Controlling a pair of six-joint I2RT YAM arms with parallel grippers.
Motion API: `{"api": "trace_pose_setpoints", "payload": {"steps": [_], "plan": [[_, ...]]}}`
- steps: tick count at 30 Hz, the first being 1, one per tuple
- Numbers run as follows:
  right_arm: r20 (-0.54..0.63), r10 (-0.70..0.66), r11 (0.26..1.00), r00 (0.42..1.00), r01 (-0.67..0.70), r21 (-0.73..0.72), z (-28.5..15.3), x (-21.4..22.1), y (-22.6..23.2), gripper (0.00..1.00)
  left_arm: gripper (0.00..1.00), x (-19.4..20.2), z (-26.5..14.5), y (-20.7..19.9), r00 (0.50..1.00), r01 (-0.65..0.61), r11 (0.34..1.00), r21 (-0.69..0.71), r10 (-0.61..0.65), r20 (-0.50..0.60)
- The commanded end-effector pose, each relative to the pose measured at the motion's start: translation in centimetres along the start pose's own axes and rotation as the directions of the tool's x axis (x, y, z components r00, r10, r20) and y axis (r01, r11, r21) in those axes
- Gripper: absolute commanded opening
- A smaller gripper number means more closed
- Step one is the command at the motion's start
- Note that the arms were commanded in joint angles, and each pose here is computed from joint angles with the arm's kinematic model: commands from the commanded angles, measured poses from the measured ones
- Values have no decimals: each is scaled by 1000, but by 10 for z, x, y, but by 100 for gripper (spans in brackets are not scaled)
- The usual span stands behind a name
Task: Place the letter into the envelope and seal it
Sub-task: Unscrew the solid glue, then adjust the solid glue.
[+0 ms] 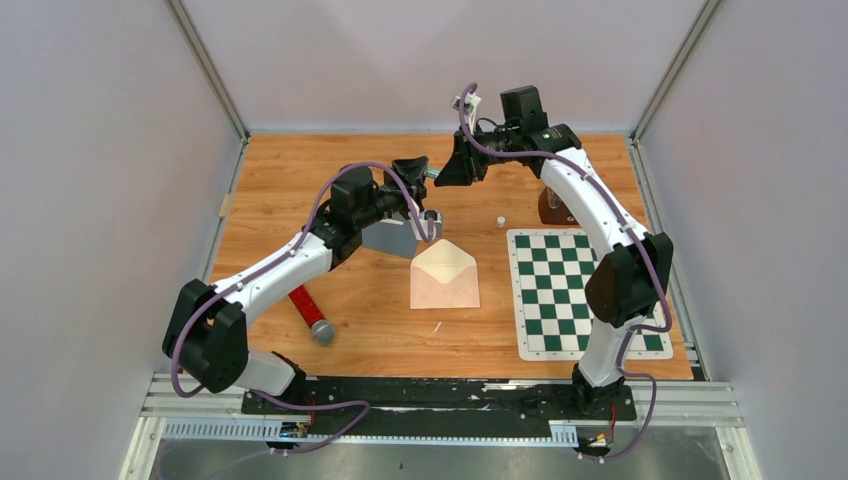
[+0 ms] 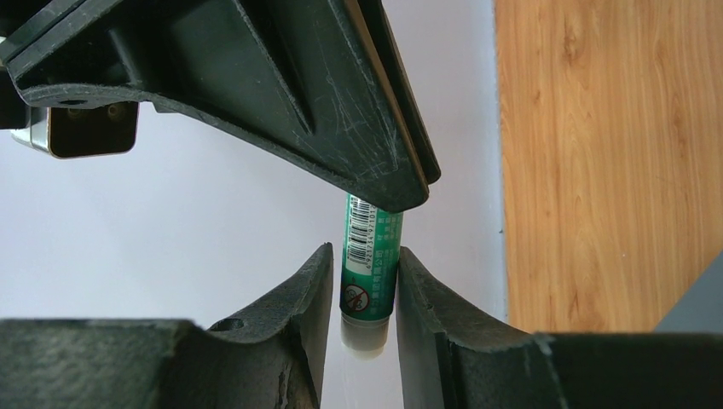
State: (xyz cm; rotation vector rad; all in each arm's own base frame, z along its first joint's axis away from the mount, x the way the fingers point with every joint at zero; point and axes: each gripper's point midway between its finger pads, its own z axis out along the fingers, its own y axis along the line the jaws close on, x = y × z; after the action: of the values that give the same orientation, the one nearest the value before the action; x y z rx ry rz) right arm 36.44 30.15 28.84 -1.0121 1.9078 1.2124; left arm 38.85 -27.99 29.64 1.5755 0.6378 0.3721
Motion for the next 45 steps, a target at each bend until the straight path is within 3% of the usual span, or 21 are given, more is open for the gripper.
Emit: {"api": "trace_pose_setpoints", "payload": {"steps": [1, 5, 7, 9, 10, 13, 15, 17, 22, 29, 34, 45], "plan": [[52, -92, 995, 994, 93, -19, -15, -26, 26, 0, 39, -3, -6, 22, 999, -39, 997, -59, 38, -6], [54, -98, 995, 994, 99, -17, -16, -26, 27, 0, 37, -1, -6, 21, 999, -35, 998, -55, 34, -11], [55, -100, 995, 993, 101, -16, -16, -26, 27, 0, 31, -1, -5, 20, 999, -32, 998, -50, 31, -13], [55, -99, 995, 994, 100, -17, -16, -26, 27, 2, 19, -1, -5, 19, 1000, -23, 999, -45, 23, -13], [59, -99, 995, 993, 100, -20, -17, -27, 27, 14, 11, -1, -4, 18, 1000, -9, 999, -45, 9, -11], [94, -74, 997, 993, 77, -27, -18, -34, 26, 54, 1, 0, -4, 24, 998, 54, 996, -72, -55, -12], [123, -51, 999, 991, 51, -1, -18, -40, 20, 64, 0, 2, -4, 28, 990, 140, 986, -92, -142, -21], [149, 11, 1000, 989, -13, 14, -18, -45, 15, 67, 0, 3, -4, 31, 968, 244, 965, -101, -248, -30], [177, 93, 994, 980, -101, 35, -17, -54, 6, 61, 0, 6, -4, 36, 879, 466, 876, -122, -474, -49], [184, 103, 994, 977, -110, 29, -16, -58, 5, 56, 0, 3, 0, 36, 814, 573, 811, -116, -580, -37], [194, 72, 997, 978, -66, -37, -19, -72, 15, 57, 0, -3, 8, 22, 736, 674, 738, -44, -675, -50], [169, 183, 983, 968, -180, -36, -18, -65, -3, 50, 0, -5, 15, 21, 722, 691, 723, -13, -691, -31]]}}
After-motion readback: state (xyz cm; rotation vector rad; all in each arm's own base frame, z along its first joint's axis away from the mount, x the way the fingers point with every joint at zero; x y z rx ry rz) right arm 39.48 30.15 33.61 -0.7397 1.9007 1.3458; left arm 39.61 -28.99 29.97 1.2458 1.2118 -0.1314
